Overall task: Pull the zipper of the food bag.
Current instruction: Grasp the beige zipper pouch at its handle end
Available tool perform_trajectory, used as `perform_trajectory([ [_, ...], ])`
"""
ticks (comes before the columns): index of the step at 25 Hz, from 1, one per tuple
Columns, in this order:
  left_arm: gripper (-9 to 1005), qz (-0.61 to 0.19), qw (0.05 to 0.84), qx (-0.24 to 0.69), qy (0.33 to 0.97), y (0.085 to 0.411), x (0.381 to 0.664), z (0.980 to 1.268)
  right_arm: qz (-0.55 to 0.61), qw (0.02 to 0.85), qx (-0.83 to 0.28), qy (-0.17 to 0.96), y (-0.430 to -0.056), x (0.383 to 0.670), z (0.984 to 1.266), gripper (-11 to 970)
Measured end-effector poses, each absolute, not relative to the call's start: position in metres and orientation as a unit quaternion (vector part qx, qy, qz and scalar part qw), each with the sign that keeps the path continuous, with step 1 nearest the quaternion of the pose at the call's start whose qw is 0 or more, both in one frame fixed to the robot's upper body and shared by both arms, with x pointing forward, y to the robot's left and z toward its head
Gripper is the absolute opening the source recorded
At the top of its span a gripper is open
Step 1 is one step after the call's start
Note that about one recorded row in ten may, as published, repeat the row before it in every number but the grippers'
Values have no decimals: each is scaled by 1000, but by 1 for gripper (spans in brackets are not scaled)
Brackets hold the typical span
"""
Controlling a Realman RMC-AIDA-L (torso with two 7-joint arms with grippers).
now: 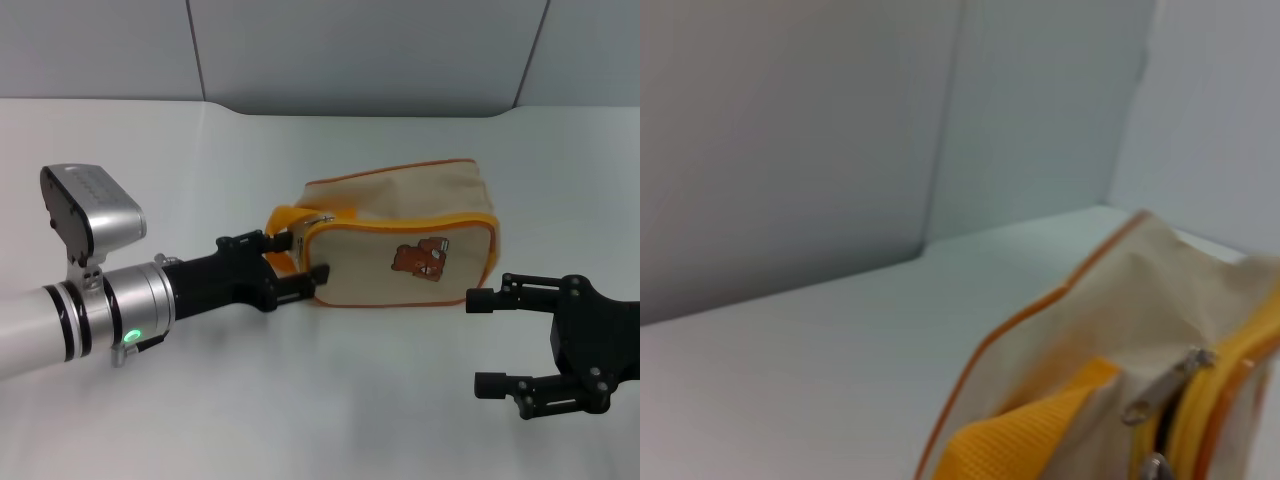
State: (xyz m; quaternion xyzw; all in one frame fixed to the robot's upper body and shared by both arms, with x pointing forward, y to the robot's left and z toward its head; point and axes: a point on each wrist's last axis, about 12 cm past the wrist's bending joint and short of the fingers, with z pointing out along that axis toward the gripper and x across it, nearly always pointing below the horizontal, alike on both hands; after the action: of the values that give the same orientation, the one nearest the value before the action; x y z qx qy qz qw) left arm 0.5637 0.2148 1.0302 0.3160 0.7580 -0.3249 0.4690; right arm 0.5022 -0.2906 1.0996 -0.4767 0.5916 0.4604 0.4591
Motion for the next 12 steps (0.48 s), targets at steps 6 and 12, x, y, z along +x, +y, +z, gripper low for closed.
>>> perform_trajectory([
  [6, 684, -324, 480, 306, 756, 214, 566, 1032, 461, 461, -476, 590, -291, 502, 1100, 813],
  [12, 555, -329, 478, 316, 750, 208, 565, 1031, 460, 465, -473, 590, -291, 503, 1101, 813],
])
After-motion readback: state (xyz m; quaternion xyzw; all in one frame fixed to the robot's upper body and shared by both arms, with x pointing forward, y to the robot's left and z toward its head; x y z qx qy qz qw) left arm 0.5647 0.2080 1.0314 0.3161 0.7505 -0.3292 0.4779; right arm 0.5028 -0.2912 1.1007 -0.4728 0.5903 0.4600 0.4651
